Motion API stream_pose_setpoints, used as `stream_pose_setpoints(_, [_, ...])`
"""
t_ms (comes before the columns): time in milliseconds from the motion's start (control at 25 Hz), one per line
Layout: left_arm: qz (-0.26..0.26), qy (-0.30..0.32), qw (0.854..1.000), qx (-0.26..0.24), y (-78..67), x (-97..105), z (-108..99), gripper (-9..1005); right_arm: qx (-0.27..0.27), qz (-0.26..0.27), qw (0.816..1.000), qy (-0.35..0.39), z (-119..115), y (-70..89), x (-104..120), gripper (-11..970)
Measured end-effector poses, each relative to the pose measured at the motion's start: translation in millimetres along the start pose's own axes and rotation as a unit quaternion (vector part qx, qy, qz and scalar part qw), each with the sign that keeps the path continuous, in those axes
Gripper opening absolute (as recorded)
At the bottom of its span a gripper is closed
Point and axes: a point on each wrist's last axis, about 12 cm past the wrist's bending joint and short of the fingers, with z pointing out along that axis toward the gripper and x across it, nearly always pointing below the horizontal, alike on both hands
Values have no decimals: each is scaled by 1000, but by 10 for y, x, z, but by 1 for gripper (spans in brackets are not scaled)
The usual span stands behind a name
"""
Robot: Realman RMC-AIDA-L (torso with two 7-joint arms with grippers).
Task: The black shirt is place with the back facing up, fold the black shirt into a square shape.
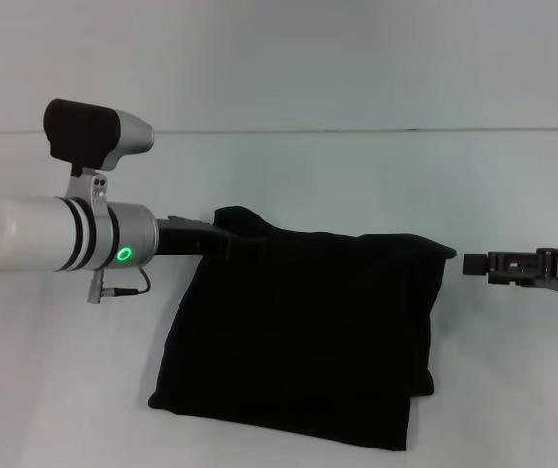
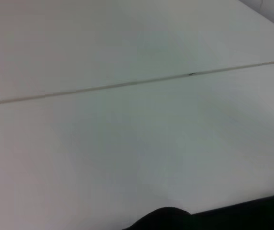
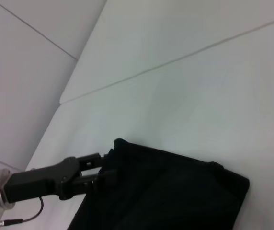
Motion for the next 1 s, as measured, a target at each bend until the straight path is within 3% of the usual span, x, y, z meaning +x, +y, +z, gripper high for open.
stream_pose_setpoints(120, [-2, -5, 1000, 0, -1, -13, -6, 751, 0, -3, 1000, 5, 3, -5, 28, 795])
stream_pose_setpoints(560, [-42, -10, 999, 3, 11, -63, -26, 540, -17, -54, 998, 39, 61, 35, 133, 794])
stream_pose_setpoints(760, [-53, -12, 999, 1, 15, -73, -26, 296, -26, -83, 994, 65, 161, 78, 186, 794])
stream_pose_setpoints(880, [-56, -12, 998, 0, 17, -80, -24, 70, -29, -99, 991, 79, 222, 108, 206, 792])
stream_pose_setpoints(1000, [-59, -12, 998, 0, 12, -77, -19, 58, -30, -115, 990, 82, 260, 120, 216, 789])
